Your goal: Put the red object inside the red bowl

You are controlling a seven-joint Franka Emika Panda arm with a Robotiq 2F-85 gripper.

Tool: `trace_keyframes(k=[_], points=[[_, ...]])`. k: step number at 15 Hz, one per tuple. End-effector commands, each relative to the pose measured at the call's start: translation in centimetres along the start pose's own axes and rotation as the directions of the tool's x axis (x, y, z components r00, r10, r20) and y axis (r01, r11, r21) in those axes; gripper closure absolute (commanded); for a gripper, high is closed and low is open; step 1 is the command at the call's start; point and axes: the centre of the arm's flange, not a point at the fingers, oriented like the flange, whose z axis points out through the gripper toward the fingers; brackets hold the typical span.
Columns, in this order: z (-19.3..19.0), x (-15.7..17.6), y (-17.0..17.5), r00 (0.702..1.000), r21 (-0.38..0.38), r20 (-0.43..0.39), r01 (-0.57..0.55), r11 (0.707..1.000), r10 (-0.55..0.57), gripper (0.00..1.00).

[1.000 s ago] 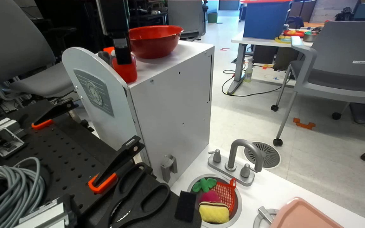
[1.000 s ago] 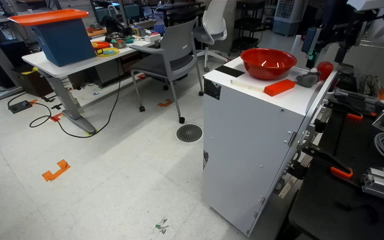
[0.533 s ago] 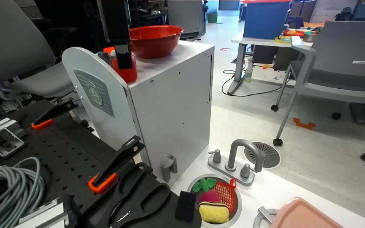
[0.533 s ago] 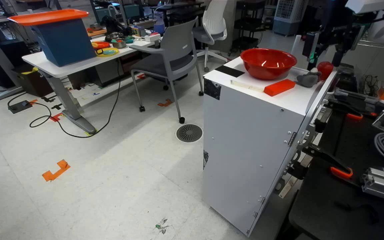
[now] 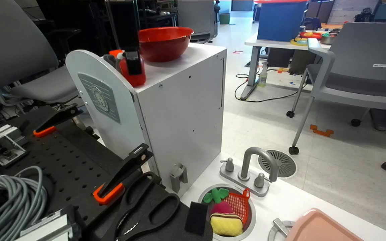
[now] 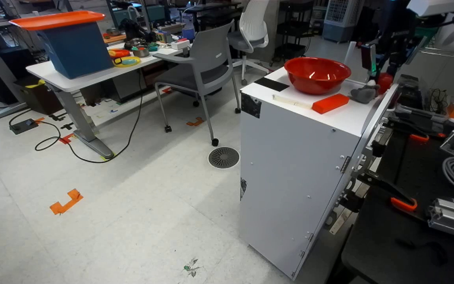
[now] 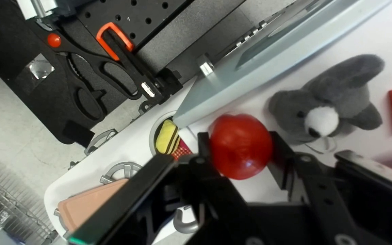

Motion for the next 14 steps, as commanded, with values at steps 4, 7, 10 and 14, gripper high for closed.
trace_keyframes(k=[4,7,10,14], points=[[-0.8,0.5,-0.1,1.000,0.008,-0.028,0.011,1.000,-0.011,0.82],[-1.8,0.4,0.3,0.999,0.027,-0.043,0.012,1.000,-0.011,0.82],[-2.8,0.2,0.2,0.998,0.042,-0.053,0.043,0.998,-0.041,0.82],[-4.1,0.0,0.2,0.991,0.052,-0.085,0.104,0.993,-0.099,0.82]])
